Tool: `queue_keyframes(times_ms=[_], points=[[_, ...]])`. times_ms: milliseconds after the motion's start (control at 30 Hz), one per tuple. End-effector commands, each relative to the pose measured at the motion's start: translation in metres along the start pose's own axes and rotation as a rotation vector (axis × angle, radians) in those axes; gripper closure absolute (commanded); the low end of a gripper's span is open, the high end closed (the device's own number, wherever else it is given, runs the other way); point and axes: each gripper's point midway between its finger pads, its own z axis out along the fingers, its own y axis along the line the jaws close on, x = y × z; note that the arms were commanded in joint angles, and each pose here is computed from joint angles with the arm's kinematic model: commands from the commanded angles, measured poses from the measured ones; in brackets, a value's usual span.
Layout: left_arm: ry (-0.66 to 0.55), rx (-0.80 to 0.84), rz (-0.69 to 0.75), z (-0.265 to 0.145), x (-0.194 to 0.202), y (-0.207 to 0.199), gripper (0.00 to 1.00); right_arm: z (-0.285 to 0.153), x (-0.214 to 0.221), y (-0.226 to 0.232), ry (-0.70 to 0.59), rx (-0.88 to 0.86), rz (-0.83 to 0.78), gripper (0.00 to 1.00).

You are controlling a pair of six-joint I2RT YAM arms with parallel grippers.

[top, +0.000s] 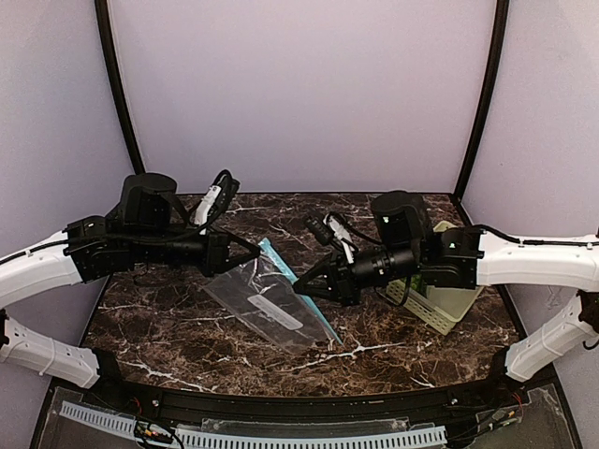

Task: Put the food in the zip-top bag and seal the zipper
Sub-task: Unzip the zipper from the zipper food storage bag.

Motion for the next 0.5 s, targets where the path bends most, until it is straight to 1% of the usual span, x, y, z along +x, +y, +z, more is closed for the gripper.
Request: queue_keyframes(times_ms=[0,467], points=[[-0.032,-0.087,-0.030,-0.009,-0.004,0.021,0.99,0.002,0.016,-0.003,0.046,-0.003,0.034,1.00],[-0.031,-0.131,-0.060,-0.014,-0.003,0.035,0.99,0.004,0.027,-0.007,0.057,-0.002,0.061,1.00]])
